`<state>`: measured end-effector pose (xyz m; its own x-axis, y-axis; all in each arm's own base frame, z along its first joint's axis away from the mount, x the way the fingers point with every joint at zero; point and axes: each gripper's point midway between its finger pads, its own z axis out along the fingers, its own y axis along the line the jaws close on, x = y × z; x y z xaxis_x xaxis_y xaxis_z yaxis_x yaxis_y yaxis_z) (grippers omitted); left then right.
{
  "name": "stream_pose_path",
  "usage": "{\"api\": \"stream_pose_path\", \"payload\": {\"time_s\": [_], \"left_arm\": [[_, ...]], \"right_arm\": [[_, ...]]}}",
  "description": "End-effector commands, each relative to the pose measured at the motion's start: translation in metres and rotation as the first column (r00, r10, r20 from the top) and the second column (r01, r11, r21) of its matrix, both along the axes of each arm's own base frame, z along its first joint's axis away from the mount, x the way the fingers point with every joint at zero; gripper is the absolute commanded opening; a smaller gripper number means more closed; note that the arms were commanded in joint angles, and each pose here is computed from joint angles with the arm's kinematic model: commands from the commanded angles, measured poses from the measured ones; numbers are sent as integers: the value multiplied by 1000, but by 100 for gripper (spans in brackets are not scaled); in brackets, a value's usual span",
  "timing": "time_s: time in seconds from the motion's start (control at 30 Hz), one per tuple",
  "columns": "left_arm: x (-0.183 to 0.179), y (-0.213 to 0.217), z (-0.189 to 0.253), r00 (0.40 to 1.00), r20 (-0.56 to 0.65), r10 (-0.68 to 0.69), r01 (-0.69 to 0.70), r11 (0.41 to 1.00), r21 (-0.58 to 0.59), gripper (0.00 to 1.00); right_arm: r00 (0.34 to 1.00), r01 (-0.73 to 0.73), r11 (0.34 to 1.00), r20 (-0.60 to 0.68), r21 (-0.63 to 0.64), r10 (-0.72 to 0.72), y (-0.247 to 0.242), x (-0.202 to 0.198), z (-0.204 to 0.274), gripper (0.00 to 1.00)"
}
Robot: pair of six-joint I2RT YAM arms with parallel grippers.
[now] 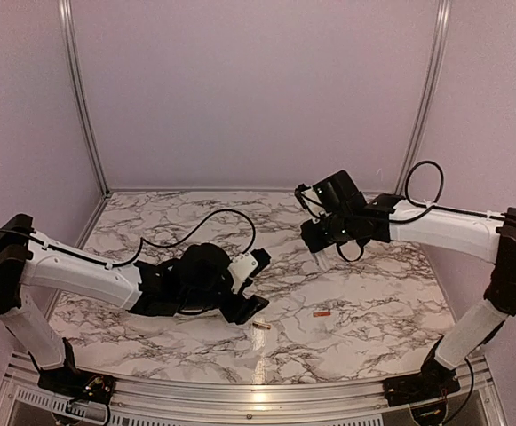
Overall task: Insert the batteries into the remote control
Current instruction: Pick up the battery from the center of the board.
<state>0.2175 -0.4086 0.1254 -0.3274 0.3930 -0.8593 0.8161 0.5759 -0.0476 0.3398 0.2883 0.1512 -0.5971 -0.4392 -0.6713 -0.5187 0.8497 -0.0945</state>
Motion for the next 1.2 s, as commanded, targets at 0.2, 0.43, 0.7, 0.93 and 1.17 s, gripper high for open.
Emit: {"api": "stream_pose_path", "payload": {"time_s": [0.2, 0.43, 0.7, 0.93, 1.17], "left_arm": [[-56, -15, -83, 869, -143, -474, 488, 772, 407, 49], [-64, -12, -127, 837, -237, -493, 537, 657, 529, 30], [-67, 2, -142, 833, -284, -475, 545, 616, 569, 17], [-62, 1, -136, 863, -266, -429, 500, 660, 561, 8], [-62, -16, -71, 870, -94, -484, 473, 768, 432, 0]], "right_arm": [[989, -41, 936, -120, 350, 88, -19, -20, 33, 0], [986, -28, 918, -142, 395, 91, -31, -20, 34, 0], [984, -35, 915, -148, 403, 102, -31, -20, 34, 0], [980, -50, 905, -155, 422, 126, -27, -23, 35, 0], [929, -124, 838, -234, 531, 285, -1, -43, 32, 0]]}}
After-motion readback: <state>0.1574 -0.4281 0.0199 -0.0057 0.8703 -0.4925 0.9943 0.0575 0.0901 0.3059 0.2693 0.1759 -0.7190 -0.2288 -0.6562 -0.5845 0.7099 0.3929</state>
